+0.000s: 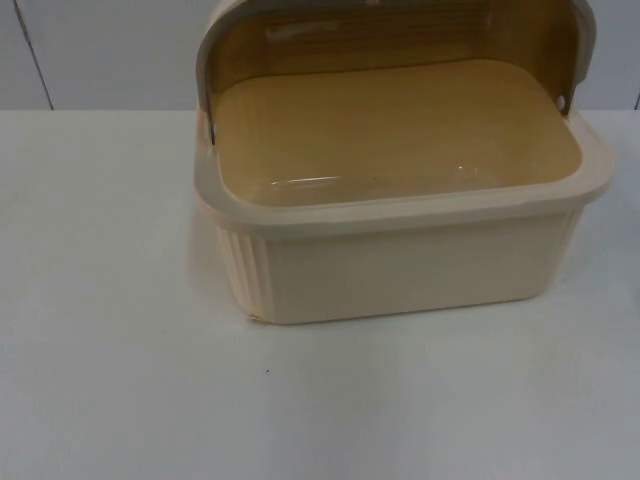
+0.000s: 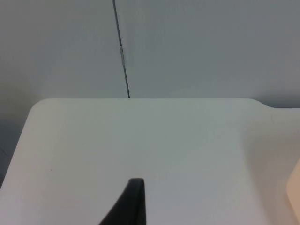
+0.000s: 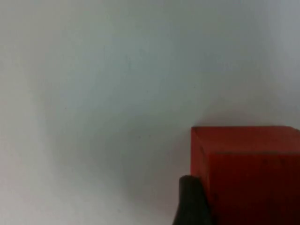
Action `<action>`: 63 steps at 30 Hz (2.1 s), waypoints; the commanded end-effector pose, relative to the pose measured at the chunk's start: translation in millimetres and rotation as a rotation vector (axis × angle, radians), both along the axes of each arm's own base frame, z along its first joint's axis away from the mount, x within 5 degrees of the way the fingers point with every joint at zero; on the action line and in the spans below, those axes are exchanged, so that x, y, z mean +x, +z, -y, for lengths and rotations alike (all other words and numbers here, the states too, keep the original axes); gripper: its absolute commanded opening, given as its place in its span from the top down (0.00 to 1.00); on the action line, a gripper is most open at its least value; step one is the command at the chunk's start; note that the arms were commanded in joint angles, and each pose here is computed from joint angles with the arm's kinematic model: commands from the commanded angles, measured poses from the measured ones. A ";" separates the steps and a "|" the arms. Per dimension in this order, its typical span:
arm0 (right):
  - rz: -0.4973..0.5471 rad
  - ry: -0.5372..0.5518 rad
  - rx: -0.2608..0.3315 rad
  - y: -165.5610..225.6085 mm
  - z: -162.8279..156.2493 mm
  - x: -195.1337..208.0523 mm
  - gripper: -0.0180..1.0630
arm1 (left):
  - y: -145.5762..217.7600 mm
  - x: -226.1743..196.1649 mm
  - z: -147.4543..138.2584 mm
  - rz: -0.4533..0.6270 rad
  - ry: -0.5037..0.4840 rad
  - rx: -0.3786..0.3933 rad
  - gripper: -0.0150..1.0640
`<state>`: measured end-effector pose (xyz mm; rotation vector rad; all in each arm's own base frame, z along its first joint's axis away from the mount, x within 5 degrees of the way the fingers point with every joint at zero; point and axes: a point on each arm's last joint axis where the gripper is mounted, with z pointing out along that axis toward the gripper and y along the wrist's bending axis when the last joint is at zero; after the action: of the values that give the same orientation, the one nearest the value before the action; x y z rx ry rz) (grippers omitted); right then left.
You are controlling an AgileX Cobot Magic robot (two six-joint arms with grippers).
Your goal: Open the box lid with the left hand, place the block into the box with the right hand, then close the box lid with the left hand.
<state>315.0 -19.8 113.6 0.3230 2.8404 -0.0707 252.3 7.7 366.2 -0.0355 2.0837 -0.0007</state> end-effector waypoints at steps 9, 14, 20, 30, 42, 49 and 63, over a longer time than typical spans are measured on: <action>0.087 -0.009 -0.005 31.8 1.3 -1.2 0.98 | 1.2 -0.6 0.1 0.017 0.001 0.003 0.02; 0.285 0.010 -0.029 97.1 2.2 7.2 0.98 | 1.2 -0.6 0.1 0.017 0.001 0.003 0.02; 0.571 0.072 -0.089 214.5 2.7 18.9 0.98 | 1.4 -0.5 0.1 0.020 0.001 0.003 0.02; 0.951 0.328 0.047 351.1 -33.1 -9.5 0.98 | 1.3 -0.6 0.1 0.017 0.001 0.002 0.02; 1.123 0.719 0.089 357.3 -156.7 -36.3 0.99 | 0.5 -1.0 0.1 0.008 0.000 0.002 0.02; 1.046 0.679 0.152 300.3 -172.6 -30.5 0.99 | -1.3 -2.1 -0.9 -0.016 -0.001 0.027 0.02; 0.746 0.738 0.134 168.7 -183.8 -38.2 0.99 | -7.2 3.3 -1.0 -0.035 -0.001 0.024 0.02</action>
<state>275.1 163.2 288.5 -0.5517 2.0395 0.3333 253.5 8.9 363.1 -0.0188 2.1062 0.0254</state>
